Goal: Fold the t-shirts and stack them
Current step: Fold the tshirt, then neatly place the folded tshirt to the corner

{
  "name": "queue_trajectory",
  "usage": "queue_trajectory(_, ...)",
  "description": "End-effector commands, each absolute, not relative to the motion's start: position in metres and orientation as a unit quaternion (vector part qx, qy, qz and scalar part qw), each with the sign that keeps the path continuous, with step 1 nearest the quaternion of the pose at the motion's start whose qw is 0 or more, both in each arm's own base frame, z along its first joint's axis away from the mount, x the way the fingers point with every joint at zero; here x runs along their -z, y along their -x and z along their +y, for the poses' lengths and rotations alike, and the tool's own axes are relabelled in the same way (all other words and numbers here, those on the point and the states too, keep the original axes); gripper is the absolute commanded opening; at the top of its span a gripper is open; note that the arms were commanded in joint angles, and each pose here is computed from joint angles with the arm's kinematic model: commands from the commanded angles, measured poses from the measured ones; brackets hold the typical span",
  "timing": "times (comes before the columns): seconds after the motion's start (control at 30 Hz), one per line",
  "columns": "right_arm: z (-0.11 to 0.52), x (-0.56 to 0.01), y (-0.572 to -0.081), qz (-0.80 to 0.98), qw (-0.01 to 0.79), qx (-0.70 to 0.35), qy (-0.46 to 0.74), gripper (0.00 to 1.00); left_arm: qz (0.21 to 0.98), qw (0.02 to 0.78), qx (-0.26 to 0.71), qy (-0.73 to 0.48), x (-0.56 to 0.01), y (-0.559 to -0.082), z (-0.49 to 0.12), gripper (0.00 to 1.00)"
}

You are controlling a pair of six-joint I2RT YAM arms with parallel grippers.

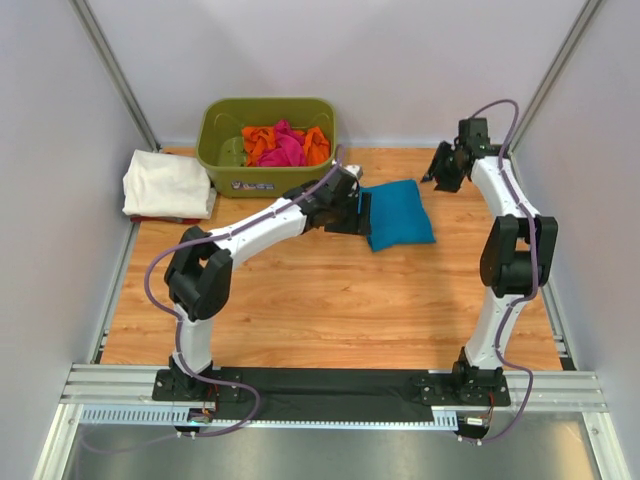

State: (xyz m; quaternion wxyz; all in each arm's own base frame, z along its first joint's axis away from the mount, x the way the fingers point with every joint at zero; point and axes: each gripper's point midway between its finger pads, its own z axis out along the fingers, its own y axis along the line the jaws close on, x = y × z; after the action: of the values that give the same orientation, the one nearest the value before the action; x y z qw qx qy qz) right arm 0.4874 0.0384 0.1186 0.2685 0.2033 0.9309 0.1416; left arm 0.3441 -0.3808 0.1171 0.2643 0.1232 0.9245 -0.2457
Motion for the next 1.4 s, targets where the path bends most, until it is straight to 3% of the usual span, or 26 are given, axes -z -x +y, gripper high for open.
queue_trajectory(0.0, 0.025, -0.210, -0.513, 0.899, 0.362, -0.152, -0.197, 0.54, 0.895, 0.332, 0.286, -0.086, -0.179, -0.373, -0.392, 0.78)
queue_trajectory(0.07, 0.018, -0.223, -0.519, 0.892, 0.367, -0.163, -0.206, 0.68, 0.895, 0.334, 0.293, -0.043, -0.180, -0.386, -0.396, 0.84)
queue_trajectory(0.17, 0.008, -0.228, -0.520, 0.887, 0.369, -0.171, -0.219, 0.78, 0.899, 0.319, 0.299, 0.017, -0.159, -0.406, -0.404, 0.86)
queue_trajectory(0.4, 0.001, -0.214, -0.504, 0.895, 0.350, -0.166, -0.222, 0.79, 0.890, 0.327, 0.306, 0.083, -0.130, -0.445, -0.415, 0.85)
queue_trajectory(0.7, -0.004, -0.167, -0.495, 0.913, 0.303, -0.143, -0.234, 0.77, 0.893, 0.313, 0.308, 0.097, -0.082, -0.458, -0.429, 0.81)
queue_trajectory(0.97, -0.012, -0.174, -0.498, 0.908, 0.314, -0.139, -0.239, 0.76, 0.891, 0.305, 0.325, 0.082, -0.052, -0.461, -0.442, 0.59)
queue_trajectory(1.07, -0.012, -0.163, -0.494, 0.912, 0.301, -0.137, -0.242, 0.76, 0.889, 0.308, 0.330, 0.071, -0.047, -0.466, -0.445, 0.33)
queue_trajectory(1.1, -0.011, -0.160, -0.492, 0.914, 0.296, -0.136, -0.243, 0.76, 0.890, 0.308, 0.330, 0.067, -0.045, -0.467, -0.444, 0.15)
queue_trajectory(1.17, -0.011, -0.155, -0.488, 0.916, 0.288, -0.136, -0.244, 0.75, 0.892, 0.303, 0.330, 0.058, -0.042, -0.468, -0.443, 0.00)
queue_trajectory(1.37, -0.011, -0.140, -0.467, 0.920, 0.270, -0.127, -0.254, 0.74, 0.923, 0.277, 0.267, 0.010, -0.045, -0.428, -0.400, 0.00)
